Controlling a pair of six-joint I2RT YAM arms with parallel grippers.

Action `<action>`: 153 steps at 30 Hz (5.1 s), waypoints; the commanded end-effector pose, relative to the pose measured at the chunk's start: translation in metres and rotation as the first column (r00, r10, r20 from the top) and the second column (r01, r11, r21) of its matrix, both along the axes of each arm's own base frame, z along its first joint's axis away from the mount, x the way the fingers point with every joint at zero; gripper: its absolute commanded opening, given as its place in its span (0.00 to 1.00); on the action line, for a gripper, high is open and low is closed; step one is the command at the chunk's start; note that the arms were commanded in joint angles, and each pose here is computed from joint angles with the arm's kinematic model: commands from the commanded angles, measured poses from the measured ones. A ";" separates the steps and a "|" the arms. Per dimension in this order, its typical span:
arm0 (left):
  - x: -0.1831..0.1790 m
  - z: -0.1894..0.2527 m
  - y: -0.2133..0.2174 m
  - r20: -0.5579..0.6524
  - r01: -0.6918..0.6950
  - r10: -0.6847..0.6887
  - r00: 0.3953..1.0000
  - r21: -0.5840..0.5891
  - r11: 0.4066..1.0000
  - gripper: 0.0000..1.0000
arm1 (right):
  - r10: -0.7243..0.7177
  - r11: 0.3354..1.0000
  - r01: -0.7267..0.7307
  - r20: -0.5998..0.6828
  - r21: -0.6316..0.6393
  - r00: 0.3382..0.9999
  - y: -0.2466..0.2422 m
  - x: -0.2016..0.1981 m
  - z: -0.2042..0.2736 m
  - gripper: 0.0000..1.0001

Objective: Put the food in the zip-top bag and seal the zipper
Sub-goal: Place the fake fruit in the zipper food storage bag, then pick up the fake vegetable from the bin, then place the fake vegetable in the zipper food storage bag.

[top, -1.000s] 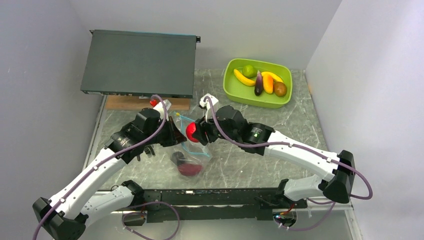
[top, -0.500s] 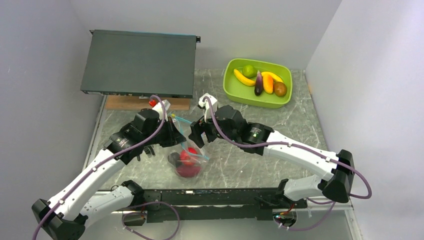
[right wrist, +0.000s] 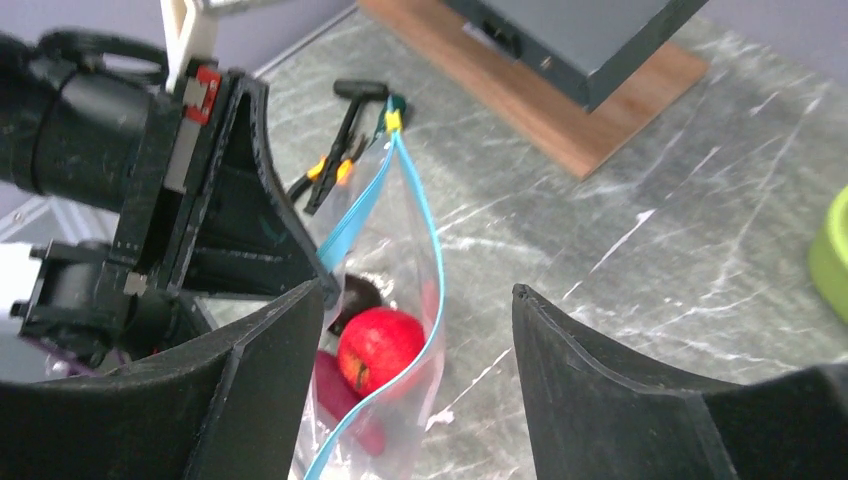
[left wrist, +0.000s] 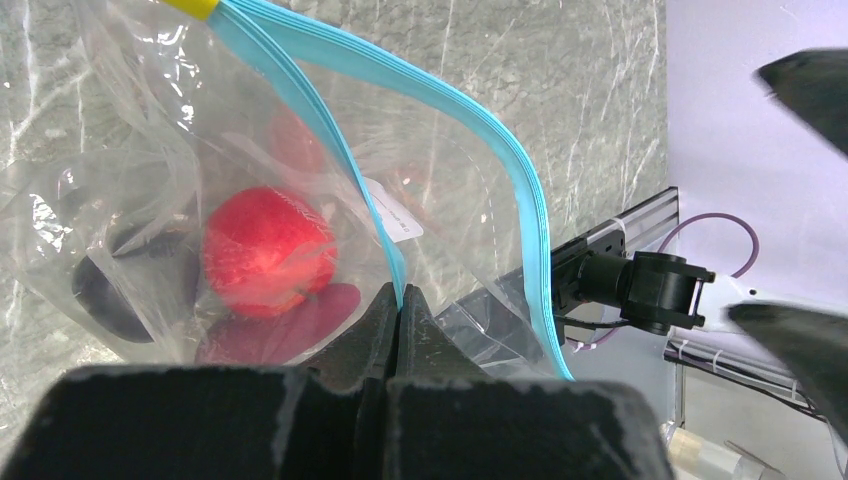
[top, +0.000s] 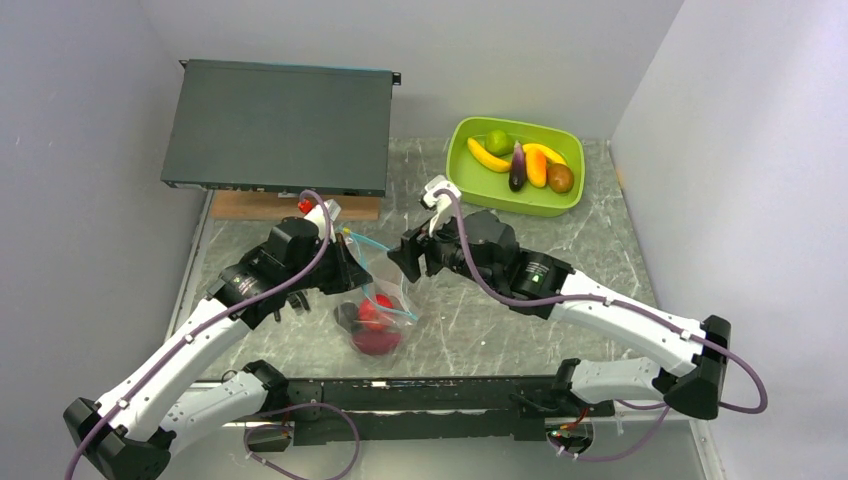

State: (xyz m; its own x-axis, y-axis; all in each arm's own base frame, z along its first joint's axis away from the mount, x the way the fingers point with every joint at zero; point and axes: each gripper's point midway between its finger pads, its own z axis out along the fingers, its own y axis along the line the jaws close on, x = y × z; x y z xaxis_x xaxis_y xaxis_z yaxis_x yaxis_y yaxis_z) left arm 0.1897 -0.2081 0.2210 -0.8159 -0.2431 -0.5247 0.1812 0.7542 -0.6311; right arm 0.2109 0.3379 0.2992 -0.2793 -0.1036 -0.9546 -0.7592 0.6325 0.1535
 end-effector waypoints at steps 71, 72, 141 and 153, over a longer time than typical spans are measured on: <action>0.002 -0.012 -0.001 -0.053 0.031 -0.028 0.998 0.062 0.998 0.00 | -0.967 0.254 0.863 -0.079 -0.436 0.244 -0.298 0.402 -0.238 0.51; 0.002 -0.011 -0.001 -0.051 0.029 -0.026 0.998 0.063 0.998 0.00 | -0.966 0.255 0.869 -0.078 -0.423 0.246 -0.298 0.402 -0.234 0.48; 0.006 -0.005 -0.002 0.011 -0.032 0.032 0.999 -0.032 0.999 0.00 | -0.263 0.896 0.361 -0.347 0.258 0.900 0.049 0.001 -0.060 0.00; 0.004 -0.012 0.010 0.025 -0.091 0.092 0.995 -0.036 0.995 0.00 | -0.348 0.934 0.356 -0.248 -0.014 0.904 0.030 -0.010 -0.079 0.00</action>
State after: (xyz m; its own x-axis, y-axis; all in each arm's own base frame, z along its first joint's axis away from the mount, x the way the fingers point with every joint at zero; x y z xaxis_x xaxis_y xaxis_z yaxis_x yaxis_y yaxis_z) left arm 0.1890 -0.1993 0.2021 -0.8058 -0.2878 -0.5176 0.1313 0.7654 -0.6300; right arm 0.2003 0.3715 0.2089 -0.5327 0.1488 -0.8331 -0.4075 0.8177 0.4066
